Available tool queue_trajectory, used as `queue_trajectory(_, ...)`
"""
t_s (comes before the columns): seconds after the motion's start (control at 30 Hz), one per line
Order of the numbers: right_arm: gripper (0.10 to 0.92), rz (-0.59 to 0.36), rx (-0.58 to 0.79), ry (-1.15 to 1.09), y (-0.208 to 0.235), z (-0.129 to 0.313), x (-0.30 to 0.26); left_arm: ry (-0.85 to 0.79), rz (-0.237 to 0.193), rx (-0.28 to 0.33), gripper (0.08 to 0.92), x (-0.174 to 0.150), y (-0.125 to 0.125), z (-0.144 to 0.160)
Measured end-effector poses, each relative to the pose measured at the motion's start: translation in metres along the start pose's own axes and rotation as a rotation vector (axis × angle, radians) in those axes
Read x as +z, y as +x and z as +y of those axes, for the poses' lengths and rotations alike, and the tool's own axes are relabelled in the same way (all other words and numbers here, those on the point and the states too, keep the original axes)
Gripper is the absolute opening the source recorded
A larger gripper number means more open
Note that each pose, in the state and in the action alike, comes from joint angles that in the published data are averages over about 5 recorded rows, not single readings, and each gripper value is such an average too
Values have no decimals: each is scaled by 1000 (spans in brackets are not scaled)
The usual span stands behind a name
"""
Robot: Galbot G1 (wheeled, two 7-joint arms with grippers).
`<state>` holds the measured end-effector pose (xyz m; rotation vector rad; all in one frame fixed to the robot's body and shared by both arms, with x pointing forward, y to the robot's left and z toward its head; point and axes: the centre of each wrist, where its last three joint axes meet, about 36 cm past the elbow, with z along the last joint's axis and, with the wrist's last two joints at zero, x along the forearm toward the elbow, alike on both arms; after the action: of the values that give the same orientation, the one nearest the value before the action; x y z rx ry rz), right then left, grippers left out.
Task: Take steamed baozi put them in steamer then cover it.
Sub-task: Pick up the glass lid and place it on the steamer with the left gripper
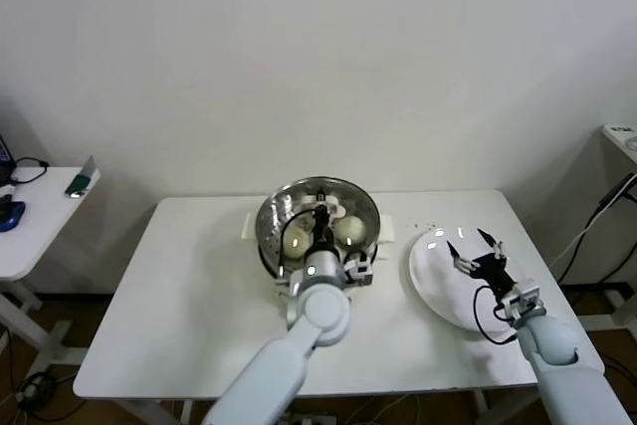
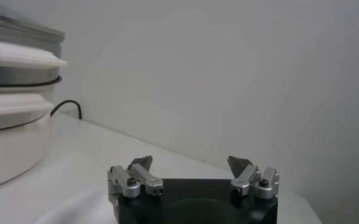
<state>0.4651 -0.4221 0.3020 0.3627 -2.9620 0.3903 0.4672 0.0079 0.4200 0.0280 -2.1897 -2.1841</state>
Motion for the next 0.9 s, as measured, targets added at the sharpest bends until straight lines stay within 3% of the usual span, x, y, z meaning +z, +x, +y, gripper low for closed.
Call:
queue_trajectory(0.6,823,1,-1,4,1,2,0,-5,1,5,157,8,-1,-6)
queue_trajectory(0.9,823,31,3,4,6,-1,-5,-2,-20,25,386,16,9,2)
